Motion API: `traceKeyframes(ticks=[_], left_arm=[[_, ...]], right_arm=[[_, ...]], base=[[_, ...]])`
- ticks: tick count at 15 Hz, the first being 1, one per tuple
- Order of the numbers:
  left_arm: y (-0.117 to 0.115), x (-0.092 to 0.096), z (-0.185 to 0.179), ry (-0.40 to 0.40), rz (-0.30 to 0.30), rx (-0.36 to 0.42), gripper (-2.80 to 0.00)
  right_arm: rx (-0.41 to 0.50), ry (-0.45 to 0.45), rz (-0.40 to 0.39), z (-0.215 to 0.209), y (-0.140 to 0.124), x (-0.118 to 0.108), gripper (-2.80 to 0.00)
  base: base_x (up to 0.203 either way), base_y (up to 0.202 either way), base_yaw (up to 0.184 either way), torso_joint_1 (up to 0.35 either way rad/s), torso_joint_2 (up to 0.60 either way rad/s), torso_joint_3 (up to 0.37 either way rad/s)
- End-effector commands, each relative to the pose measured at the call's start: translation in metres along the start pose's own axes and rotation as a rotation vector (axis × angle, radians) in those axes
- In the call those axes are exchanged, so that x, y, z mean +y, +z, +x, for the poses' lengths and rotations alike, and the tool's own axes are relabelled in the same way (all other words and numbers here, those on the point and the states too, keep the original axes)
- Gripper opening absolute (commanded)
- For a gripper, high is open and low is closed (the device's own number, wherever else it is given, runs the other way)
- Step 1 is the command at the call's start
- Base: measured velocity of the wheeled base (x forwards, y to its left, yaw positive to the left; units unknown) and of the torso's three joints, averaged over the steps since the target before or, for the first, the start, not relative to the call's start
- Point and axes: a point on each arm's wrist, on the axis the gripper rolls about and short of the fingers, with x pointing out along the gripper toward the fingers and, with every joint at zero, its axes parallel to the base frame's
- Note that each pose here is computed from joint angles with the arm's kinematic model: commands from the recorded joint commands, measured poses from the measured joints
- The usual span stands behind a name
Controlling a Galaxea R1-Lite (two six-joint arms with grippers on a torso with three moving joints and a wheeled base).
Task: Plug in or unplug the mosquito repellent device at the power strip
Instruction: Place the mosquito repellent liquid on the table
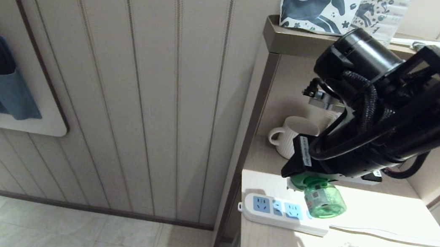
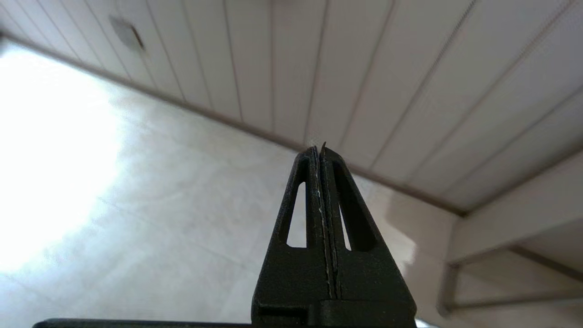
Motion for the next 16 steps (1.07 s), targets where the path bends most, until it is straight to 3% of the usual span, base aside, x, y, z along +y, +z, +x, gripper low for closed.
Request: traceKeyframes(ticks=[1,4,7,10,13,16], left_arm=[[-0.013,0.005,-0.009,0.028,0.005,-0.088,-2.8],[-0.022,0.007,-0.015,0.022,0.035,-0.16,-2.8],[-0.036,0.006,-0.018,-0.158,0.131,-0.211,-2.8],[-0.044,0.003,-0.014,-0.306,0.174,-0.174,-2.8],[-0.044,0.003,-0.014,-0.311,0.178,-0.176,-2.8],[-0.044,0.003,-0.014,-0.312,0.178,-0.175,-2.8]], right_arm=[[0.002,-0.002,0.001,0.0,0.0,0.0,-2.8],[0.002,0.004,-0.005,-0.002,-0.002,0.002,-2.8],[-0.002,0.011,-0.012,-0.005,-0.004,0.003,-2.8],[-0.014,0.002,-0.012,-0.007,-0.004,0.002,-2.8],[-0.031,-0.005,-0.012,-0.018,-0.007,-0.003,-2.8],[-0.063,-0.067,-0.012,-0.029,-0.013,-0.011,-2.8]], base=[[0.0,0.0,0.0,0.0,0.0,0.0],[0.0,0.0,0.0,0.0,0.0,0.0],[0.0,0.0,0.0,0.0,0.0,0.0],[0.0,0.0,0.0,0.0,0.0,0.0],[0.0,0.0,0.0,0.0,0.0,0.0],[0.0,0.0,0.0,0.0,0.0,0.0]])
